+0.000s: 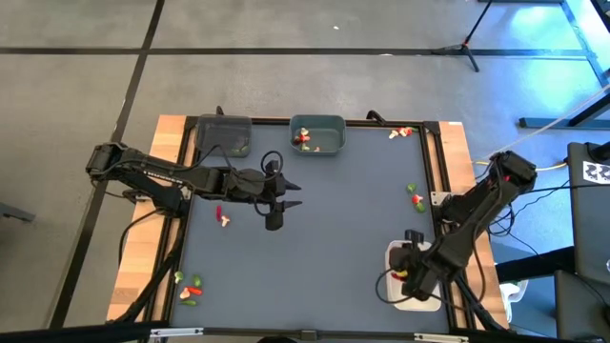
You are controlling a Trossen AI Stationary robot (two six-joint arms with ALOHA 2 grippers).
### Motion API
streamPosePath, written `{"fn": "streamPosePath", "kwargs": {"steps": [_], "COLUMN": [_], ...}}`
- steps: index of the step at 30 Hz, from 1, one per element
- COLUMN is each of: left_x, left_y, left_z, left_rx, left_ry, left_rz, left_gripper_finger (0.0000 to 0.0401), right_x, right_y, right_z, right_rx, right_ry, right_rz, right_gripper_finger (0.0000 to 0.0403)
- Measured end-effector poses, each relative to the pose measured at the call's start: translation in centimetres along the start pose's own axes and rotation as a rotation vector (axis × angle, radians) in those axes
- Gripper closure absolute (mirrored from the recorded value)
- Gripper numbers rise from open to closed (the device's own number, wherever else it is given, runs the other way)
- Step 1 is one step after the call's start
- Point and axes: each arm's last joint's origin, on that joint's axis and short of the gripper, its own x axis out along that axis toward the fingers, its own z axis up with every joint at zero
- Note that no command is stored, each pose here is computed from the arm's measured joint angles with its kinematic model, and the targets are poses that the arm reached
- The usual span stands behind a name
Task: Sort produce into baskets
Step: Put the brown mushroom into the blue bin
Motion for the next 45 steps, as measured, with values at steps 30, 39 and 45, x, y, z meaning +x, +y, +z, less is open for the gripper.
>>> {"fn": "streamPosePath", "kwargs": {"steps": [30, 39, 45], "left_x": [-7.0, -7.2, -7.1], "left_y": [-0.8, -0.9, -0.8], "left_z": [-8.2, -12.1, -13.9], "left_rx": [-0.424, -0.457, -0.487], "left_ry": [0.833, 0.980, 1.006], "left_rz": [0.259, 0.279, 0.285], "left_gripper_finger": [0.0215, 0.0215, 0.0215], "right_x": [-3.6, -3.0, -3.1], "right_y": [-1.8, -2.6, -2.3], "right_z": [5.9, 6.9, 7.2], "right_rx": [-0.112, -0.055, -0.033], "right_ry": [-0.639, -0.583, -0.609], "right_rz": [-0.521, -0.497, -0.465], "right_gripper_finger": [0.0214, 0.0214, 0.0214]}}
